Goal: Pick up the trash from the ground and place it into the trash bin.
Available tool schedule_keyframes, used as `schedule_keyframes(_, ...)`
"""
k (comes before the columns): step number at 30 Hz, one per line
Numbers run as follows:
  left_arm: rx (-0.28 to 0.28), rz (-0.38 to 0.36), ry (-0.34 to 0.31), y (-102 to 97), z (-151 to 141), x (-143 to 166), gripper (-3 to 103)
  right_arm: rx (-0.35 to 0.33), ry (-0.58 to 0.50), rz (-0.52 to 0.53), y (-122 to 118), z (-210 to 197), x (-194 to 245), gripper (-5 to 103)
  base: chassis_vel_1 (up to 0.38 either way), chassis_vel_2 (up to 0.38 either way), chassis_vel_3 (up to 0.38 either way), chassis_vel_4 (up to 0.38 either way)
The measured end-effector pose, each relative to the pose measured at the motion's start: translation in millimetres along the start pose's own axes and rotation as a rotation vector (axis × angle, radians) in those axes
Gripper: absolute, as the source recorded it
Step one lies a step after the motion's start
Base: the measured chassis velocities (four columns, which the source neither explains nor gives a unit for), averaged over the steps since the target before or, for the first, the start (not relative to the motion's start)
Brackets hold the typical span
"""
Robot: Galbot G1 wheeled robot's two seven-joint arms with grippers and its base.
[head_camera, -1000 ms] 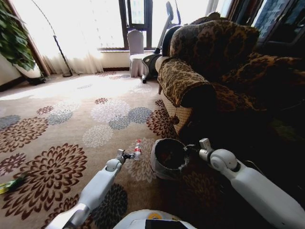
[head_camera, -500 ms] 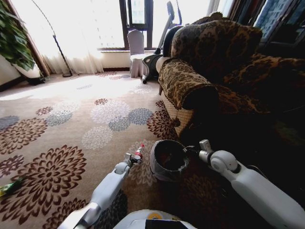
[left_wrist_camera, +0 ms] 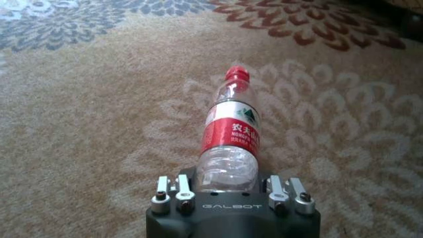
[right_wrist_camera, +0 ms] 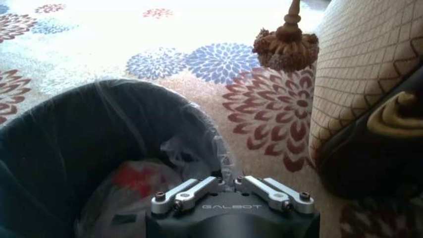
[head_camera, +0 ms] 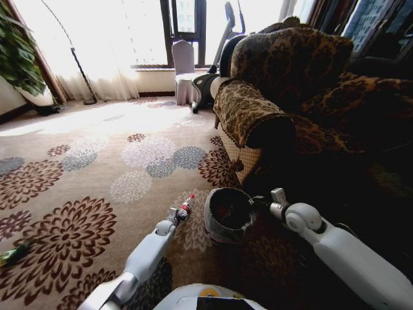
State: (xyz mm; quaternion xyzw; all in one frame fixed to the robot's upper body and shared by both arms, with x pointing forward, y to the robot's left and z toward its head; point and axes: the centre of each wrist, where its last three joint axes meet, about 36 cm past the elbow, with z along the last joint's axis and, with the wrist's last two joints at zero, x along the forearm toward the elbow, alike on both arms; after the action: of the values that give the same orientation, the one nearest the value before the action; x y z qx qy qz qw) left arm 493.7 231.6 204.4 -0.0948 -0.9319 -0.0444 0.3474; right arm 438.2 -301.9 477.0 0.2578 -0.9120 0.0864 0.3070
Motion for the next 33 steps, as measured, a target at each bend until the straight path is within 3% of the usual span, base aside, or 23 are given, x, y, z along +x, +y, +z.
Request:
schedule_keyframes(2, 0.003, -0.003, -0.001, 1.8, 1.3, 1.5, 49, 0.001, 0.000, 0.003, -0.9, 0.4, 0.8, 1, 0.000, 0.000, 0.000, 0.000)
schedule_keyframes(6, 0.004, -0.014, -0.027, 2.8, -0.8, 9.9, 46, 0.004, -0.004, 0.002, -0.4, -0.7, 2.4, 1, 0.000, 0.000, 0.000, 0.000)
schedule_keyframes(9, -0.005, -0.010, -0.149, 3.4, -26.0, 43.2, 38, 0.001, -0.017, -0.016, 2.9, -5.7, 8.1, 1, 0.000, 0.000, 0.000, 0.000)
schedule_keyframes(12, -0.019, -0.022, -0.194, 4.7, -33.2, 55.3, 36, 0.003, -0.019, -0.017, 3.6, -6.4, 9.3, 1, 0.000, 0.000, 0.000, 0.000)
schedule_keyframes(15, -0.044, -0.039, -0.289, 12.3, -55.8, 83.8, 36, 0.009, -0.015, -0.022, 7.5, -6.0, 11.5, 1, 0.000, 0.000, 0.000, 0.000)
schedule_keyframes(18, -0.060, -0.048, -0.319, 19.8, -65.5, 94.5, 36, 0.018, -0.014, -0.021, 10.2, -5.6, 12.9, 1, 0.000, 0.000, 0.000, 0.000)
schedule_keyframes(24, -0.085, -0.061, -0.333, 30.1, -72.5, 102.5, 36, 0.025, -0.015, -0.035, 19.3, -2.2, 15.2, 1, 0.000, 0.000, 0.000, 0.000)
schedule_keyframes(33, -0.079, -0.066, -0.327, 26.8, -77.8, 102.2, 36, 0.042, -0.009, -0.040, 25.8, -1.8, 18.0, 1, 0.064, 0.054, -0.082, -0.074)
